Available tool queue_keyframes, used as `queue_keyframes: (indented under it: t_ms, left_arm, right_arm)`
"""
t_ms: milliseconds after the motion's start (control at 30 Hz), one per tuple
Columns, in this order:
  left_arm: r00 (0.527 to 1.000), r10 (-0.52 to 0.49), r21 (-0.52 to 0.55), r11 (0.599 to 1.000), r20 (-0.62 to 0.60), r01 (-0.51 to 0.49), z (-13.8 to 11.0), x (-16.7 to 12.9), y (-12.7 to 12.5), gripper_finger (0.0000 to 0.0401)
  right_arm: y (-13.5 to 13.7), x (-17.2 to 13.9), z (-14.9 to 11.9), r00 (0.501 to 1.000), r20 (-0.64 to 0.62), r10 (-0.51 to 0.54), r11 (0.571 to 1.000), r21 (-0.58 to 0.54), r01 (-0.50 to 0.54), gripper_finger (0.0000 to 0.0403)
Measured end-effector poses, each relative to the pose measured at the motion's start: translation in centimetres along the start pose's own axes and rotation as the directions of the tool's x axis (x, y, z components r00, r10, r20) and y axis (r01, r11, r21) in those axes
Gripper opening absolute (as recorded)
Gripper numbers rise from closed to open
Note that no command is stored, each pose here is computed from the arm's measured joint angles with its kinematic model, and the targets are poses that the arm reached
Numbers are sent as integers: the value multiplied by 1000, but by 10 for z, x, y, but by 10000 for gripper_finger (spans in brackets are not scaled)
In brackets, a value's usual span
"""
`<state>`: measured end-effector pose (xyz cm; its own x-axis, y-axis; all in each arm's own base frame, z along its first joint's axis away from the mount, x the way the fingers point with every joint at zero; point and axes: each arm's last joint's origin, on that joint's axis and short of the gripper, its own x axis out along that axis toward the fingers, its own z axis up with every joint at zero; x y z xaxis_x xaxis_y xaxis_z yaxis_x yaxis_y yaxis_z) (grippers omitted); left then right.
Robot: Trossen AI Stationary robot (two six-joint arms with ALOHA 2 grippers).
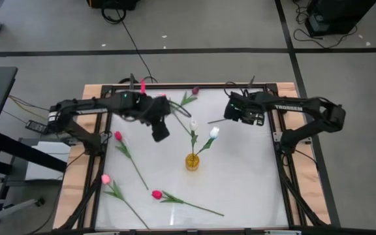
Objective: Sort flowers into vase by color
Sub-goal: Put the right dark red tulip into the yellow flower vase
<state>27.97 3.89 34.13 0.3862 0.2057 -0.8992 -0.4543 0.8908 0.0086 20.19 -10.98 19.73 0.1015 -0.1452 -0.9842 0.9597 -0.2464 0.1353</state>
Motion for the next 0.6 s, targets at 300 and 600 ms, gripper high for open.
queue_keyframes:
  t_ms: [300,600]
  left_arm:
    - [1000,-29,91,995,13,28,16,7,58,176]
    - [996,-64,109,992,57,57,21,9,114,176]
  right_arm:
    - [0,25,39,999,-43,-9,983,185,17,170]
    - [-2,46,63,999,-47,-23,948,315,36,170]
